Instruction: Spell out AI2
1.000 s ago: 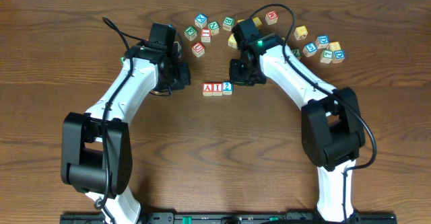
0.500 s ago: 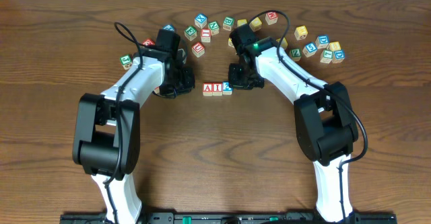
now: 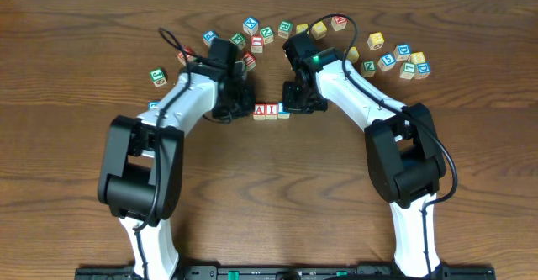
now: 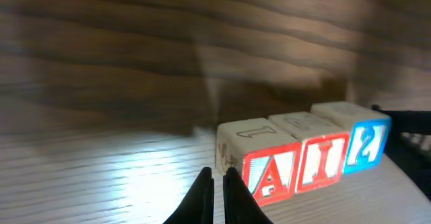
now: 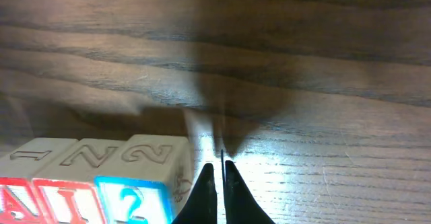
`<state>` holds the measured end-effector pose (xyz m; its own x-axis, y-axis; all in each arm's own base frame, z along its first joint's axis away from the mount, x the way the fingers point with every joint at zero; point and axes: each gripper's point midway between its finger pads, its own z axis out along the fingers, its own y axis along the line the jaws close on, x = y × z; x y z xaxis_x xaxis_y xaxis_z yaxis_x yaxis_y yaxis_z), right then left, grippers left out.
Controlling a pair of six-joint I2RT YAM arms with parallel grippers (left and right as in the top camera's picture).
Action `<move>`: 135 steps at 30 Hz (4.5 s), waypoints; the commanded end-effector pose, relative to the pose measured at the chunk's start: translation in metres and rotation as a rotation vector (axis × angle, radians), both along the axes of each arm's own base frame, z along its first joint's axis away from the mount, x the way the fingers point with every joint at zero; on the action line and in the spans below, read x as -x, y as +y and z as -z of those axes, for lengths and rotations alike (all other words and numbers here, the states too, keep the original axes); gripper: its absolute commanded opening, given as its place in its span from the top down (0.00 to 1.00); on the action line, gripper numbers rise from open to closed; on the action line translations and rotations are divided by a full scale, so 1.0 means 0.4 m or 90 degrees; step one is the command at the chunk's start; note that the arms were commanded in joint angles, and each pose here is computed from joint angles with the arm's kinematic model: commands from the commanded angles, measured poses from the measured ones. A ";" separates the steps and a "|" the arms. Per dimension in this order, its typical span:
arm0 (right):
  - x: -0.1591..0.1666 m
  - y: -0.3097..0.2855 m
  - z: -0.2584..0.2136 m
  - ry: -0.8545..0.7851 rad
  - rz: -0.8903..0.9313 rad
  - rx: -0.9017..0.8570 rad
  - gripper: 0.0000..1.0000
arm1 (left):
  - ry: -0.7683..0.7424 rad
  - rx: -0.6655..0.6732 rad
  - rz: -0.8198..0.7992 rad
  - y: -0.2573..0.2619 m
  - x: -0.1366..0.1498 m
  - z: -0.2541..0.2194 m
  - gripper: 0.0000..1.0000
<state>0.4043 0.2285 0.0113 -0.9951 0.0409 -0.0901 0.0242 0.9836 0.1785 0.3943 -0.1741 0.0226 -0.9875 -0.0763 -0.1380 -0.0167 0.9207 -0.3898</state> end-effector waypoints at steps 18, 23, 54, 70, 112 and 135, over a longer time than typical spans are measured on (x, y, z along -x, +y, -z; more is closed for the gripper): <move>0.020 -0.025 0.027 0.032 0.002 0.015 0.99 | -0.002 0.005 0.025 -0.035 0.014 0.007 0.93; 0.017 -0.042 0.027 0.037 -0.007 0.012 0.99 | -0.003 0.006 0.025 -0.036 0.013 0.006 0.93; 0.019 -0.048 0.028 0.042 -0.007 0.014 0.99 | -0.038 -0.005 0.048 -0.088 0.008 0.002 0.93; 0.016 -0.046 0.027 0.038 -0.007 0.013 0.99 | -0.038 0.000 0.036 -0.093 0.002 0.007 0.93; -0.070 -0.265 -0.423 -0.232 -0.065 -0.004 0.92 | -0.229 -0.035 -0.127 0.252 -0.077 -0.382 0.02; 0.157 -0.366 -0.851 -0.479 -0.040 0.017 0.01 | -0.252 -0.022 -0.149 0.255 -0.087 -0.415 0.02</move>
